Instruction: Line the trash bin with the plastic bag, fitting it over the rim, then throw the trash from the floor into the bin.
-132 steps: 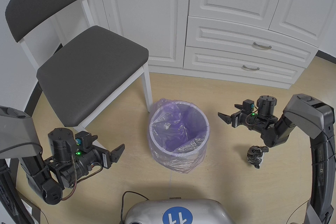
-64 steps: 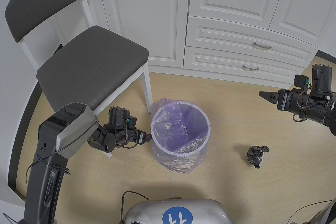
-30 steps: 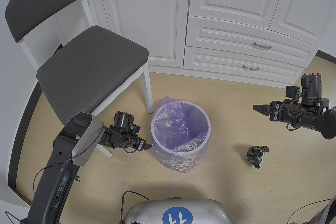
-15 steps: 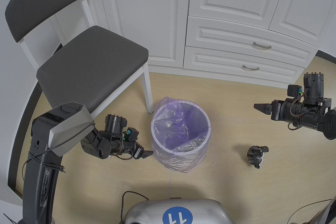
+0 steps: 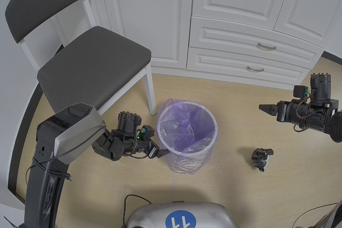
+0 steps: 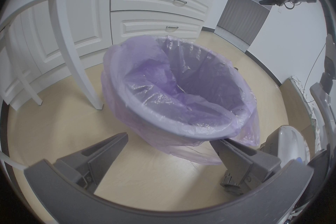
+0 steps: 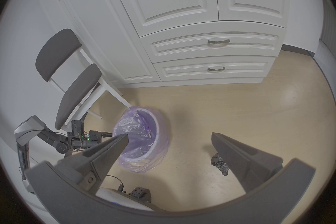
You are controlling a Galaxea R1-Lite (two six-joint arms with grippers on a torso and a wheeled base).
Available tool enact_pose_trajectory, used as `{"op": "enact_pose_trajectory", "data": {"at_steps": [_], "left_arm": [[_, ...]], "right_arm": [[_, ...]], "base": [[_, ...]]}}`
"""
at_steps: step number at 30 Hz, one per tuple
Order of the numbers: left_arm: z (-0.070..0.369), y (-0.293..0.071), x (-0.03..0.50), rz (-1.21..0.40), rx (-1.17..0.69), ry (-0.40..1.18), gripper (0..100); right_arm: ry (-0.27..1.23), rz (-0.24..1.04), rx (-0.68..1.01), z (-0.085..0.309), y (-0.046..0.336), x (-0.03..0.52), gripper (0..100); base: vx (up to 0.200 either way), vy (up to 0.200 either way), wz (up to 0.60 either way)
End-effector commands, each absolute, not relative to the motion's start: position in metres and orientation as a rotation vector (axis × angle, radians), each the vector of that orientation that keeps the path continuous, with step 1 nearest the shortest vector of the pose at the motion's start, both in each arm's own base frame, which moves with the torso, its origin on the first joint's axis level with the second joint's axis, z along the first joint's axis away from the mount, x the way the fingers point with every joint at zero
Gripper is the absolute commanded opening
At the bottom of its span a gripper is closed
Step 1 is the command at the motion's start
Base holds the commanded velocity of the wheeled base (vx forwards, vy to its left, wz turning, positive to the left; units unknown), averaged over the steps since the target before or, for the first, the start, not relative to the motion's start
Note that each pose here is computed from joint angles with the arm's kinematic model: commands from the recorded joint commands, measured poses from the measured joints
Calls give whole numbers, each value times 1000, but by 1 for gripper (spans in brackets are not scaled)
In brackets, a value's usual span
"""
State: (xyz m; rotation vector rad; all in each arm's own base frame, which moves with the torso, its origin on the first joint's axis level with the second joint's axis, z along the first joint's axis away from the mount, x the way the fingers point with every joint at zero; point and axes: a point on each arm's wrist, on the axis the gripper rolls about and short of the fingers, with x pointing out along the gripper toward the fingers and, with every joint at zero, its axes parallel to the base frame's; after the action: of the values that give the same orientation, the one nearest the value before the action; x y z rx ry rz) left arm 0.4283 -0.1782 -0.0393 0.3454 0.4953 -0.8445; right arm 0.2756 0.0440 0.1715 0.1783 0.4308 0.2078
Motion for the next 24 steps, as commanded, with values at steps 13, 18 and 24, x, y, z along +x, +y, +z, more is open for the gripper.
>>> {"op": "enact_pose_trajectory", "data": {"at_steps": [13,18,24], "left_arm": [[-69,-152,424,-852,368,587,100],[-65,-137,417,-931,413,555,100],[-61,-158,419,-984,419,516,100]], "right_arm": [[435,211,176,171,44,274,100],[442,225,174,169,49,275,100],[447,225,174,168,48,273,100]], "base": [[0,0,0],[0,0,0],[0,0,0]]}}
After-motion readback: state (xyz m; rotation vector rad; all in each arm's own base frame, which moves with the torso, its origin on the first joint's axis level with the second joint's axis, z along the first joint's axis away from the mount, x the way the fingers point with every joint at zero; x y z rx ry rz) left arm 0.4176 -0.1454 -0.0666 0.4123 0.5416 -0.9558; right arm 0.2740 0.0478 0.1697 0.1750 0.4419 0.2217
